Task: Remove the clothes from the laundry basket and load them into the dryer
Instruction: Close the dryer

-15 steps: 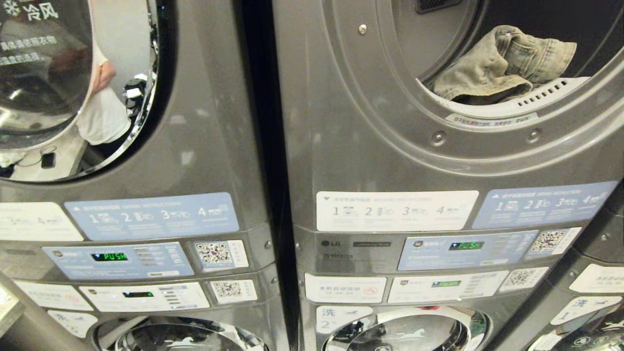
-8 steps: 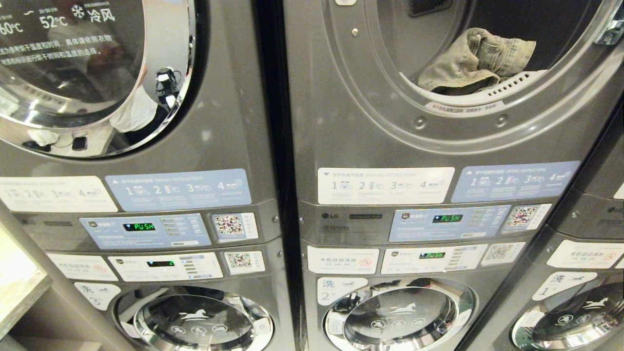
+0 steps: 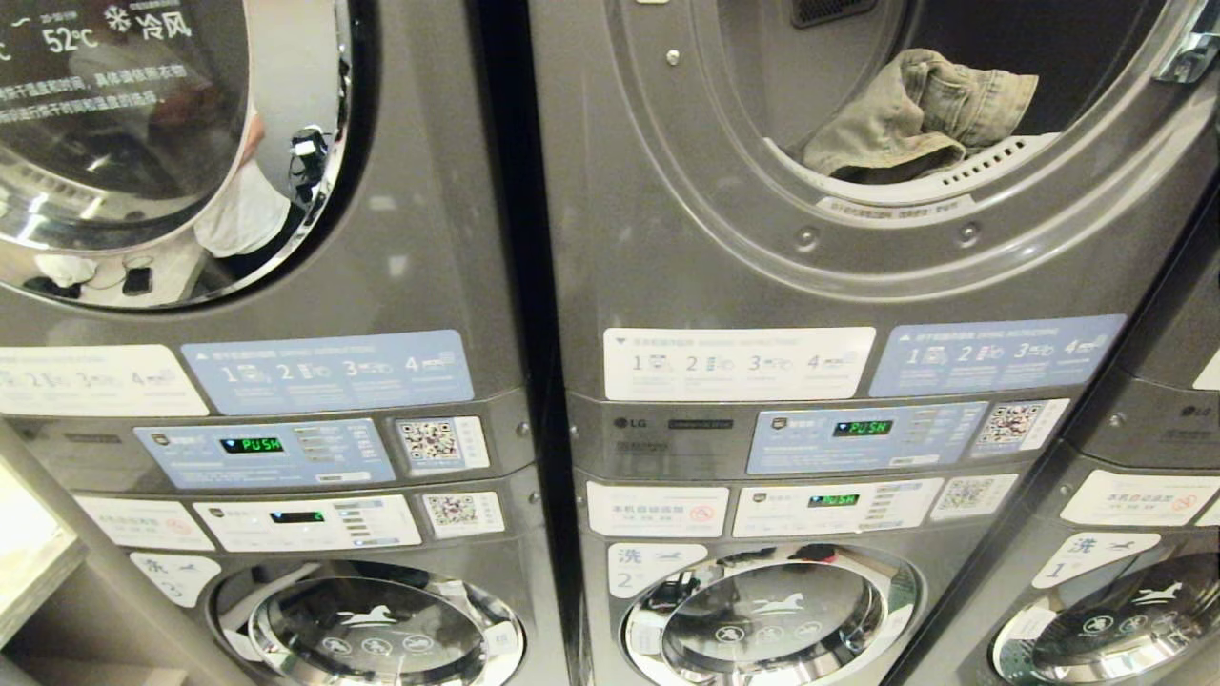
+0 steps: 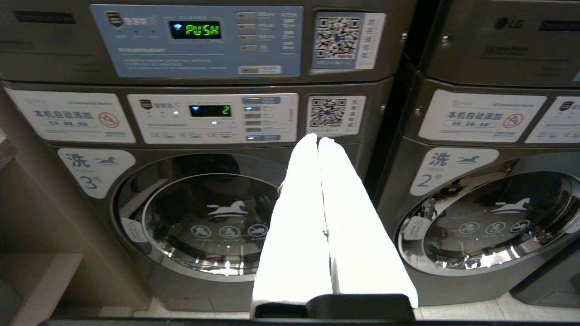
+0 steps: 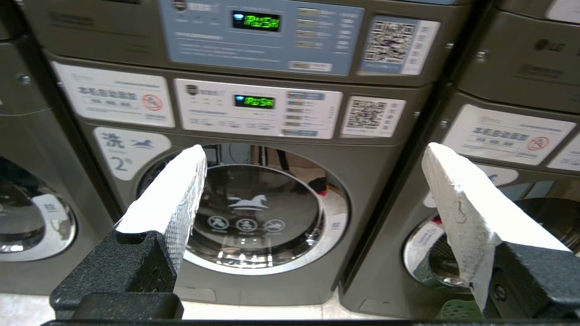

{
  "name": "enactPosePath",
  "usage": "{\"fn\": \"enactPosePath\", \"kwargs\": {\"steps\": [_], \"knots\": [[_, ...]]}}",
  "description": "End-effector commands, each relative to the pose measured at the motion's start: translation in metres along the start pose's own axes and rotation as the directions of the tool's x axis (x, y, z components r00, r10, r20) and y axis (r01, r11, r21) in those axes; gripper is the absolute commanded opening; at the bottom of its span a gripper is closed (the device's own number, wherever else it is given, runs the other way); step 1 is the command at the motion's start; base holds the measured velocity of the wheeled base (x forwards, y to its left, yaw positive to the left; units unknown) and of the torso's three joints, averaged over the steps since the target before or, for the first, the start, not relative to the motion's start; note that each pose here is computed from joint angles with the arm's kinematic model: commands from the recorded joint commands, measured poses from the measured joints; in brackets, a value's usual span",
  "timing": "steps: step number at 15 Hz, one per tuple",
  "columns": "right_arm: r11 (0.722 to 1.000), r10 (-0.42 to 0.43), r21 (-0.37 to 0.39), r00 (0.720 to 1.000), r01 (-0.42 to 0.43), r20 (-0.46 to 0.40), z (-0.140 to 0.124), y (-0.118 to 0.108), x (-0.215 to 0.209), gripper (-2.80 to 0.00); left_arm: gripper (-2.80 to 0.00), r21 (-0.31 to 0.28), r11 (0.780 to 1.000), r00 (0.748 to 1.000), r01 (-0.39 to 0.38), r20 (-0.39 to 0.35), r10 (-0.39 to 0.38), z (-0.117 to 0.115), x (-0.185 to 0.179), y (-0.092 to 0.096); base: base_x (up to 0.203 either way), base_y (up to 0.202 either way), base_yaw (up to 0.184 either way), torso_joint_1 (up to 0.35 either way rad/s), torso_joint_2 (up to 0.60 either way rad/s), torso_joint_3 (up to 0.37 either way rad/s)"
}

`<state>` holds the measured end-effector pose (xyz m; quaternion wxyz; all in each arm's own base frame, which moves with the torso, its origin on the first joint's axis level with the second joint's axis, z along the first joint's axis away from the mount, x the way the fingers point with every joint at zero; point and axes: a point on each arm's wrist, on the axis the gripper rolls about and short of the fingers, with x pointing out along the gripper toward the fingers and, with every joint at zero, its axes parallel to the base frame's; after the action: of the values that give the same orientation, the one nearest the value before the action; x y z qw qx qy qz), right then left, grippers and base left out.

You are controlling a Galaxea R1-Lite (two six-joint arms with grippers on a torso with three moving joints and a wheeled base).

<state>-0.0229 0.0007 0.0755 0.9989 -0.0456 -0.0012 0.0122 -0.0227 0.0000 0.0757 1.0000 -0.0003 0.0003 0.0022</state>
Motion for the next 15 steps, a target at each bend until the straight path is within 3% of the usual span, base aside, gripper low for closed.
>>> {"fn": "enactPosePath", "kwargs": {"steps": [1,15], "knots": [[1.000,-0.001,0.001,1.000,0.001,-0.001,0.0000,0.0000,0.0001,0.00,-2.80,-0.001,1.000,1.000,0.000,-0.001,0.000,-0.0004,0.0001,0.0000,0.000,-0.194,0.005,0.007,0.00,0.002],[1.000,-0.001,0.001,1.000,0.001,-0.001,0.0000,0.0000,0.0001,0.00,-2.80,-0.004,1.000,1.000,0.000,-0.001,0.000,-0.0004,0.0001,0.0000,0.000,-0.195,0.002,0.003,0.00,0.002]]}}
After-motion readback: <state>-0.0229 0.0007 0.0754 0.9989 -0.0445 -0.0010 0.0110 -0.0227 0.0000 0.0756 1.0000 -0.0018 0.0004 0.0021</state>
